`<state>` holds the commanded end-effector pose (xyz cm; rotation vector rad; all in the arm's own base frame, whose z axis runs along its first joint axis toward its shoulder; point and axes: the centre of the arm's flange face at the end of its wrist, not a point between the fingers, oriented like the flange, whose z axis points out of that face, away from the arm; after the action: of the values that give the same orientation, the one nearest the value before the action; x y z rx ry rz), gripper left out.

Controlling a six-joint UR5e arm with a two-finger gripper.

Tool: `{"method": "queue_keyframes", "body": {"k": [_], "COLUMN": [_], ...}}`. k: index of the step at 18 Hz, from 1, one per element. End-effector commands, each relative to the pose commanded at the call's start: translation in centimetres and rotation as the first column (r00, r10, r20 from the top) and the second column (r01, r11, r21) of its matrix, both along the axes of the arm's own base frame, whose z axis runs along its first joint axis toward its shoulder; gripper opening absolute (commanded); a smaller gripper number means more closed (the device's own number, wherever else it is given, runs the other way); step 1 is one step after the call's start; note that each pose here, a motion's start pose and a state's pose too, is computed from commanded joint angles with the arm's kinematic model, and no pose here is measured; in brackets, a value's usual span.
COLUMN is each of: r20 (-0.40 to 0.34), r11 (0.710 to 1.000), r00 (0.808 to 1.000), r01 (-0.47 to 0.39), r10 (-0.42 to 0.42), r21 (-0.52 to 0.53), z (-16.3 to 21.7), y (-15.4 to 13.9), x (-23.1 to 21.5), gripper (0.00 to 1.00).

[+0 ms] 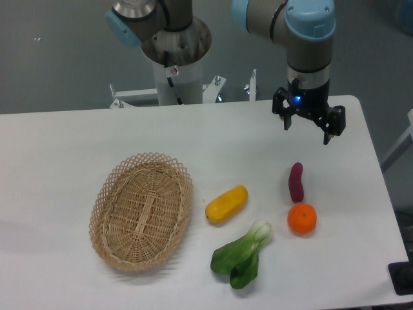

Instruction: Pick up the sweet potato from the table

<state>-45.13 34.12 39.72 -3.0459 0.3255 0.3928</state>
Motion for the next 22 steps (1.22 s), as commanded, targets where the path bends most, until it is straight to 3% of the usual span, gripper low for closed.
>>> {"method": "queue_keyframes", "body": {"k": [8, 11, 14, 18, 22], "r20": [0.03, 0.039, 0.068, 0.045, 0.09], "r11": [1.0, 0.998, 0.997, 0.994, 0.993], "r00": [0.999, 0.997, 0.995, 0.993, 0.988], "r01": [-0.014, -0.068, -0.077, -0.11, -0.121], "r10": [0.014, 0.067, 0.078, 0.11, 0.122], "r21": [-0.006, 0.01, -0.005, 0.009, -0.018], "z": [-1.7, -2.3, -4.7, -8.0, -11.6], "y": [0.5, 0.7, 1.1, 2.2, 2.0], "x": [-0.2, -0.6, -1.5, -3.0, -3.9], "gripper": [1.0, 1.0, 1.0, 1.0, 1.0]}}
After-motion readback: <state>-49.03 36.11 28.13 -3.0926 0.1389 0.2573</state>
